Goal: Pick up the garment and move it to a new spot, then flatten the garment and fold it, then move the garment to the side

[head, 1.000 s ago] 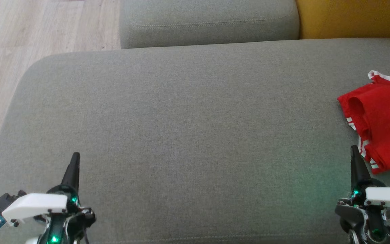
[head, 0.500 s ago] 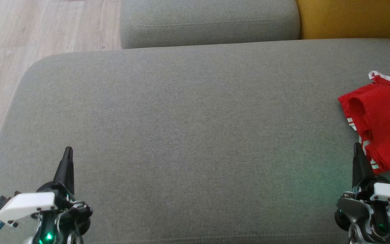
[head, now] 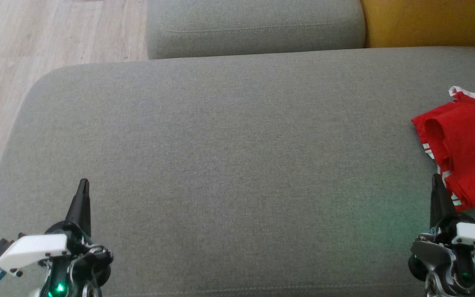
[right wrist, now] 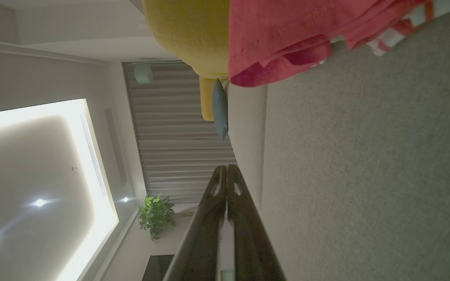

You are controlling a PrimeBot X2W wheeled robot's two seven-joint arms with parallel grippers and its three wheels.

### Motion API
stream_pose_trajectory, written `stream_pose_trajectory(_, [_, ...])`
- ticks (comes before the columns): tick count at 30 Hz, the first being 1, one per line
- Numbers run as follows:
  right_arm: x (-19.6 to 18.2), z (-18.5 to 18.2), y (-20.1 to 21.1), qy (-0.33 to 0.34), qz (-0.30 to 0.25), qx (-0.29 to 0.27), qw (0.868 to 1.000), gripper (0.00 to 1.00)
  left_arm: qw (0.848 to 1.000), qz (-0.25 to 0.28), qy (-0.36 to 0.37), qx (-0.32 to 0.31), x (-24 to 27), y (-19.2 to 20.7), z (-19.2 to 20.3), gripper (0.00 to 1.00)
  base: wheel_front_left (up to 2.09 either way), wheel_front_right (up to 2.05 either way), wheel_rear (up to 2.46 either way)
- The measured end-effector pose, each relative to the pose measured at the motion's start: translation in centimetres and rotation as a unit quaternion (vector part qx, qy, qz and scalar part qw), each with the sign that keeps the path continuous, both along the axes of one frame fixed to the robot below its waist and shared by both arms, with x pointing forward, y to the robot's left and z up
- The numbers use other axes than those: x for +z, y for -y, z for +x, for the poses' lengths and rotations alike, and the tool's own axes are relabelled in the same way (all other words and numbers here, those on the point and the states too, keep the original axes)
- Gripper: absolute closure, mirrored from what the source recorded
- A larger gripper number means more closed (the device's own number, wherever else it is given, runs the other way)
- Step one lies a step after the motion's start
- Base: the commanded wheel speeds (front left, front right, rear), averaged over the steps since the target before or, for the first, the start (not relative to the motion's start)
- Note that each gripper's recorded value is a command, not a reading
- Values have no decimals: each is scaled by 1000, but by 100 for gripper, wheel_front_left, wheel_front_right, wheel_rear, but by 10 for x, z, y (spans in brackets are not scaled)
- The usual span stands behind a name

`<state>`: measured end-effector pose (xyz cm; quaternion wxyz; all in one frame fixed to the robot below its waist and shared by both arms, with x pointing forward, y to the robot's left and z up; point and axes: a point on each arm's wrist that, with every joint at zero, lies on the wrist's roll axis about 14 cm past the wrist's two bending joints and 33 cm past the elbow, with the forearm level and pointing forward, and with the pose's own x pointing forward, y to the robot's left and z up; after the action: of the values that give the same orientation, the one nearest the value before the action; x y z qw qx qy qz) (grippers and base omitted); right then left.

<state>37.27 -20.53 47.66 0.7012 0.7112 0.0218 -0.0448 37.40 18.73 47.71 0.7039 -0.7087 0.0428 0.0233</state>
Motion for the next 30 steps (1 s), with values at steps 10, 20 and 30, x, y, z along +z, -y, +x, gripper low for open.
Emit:
stream_pose_trajectory(10, [0, 0, 0, 0, 0, 3, 1000, 100, 1000, -1, 0, -1, 0, 0, 0, 100, 0, 0, 0])
stream_pose_trajectory(20, [0, 0, 0, 0, 1, 2, 1000, 100, 1000, -1, 0, -1, 0, 0, 0, 100, 0, 0, 0])
stream_pose_trajectory(30, [0, 0, 1, 0, 1, 1, 1000, 100, 1000, -2, 0, 3, 0, -2, 0, 100, 0, 0, 0])
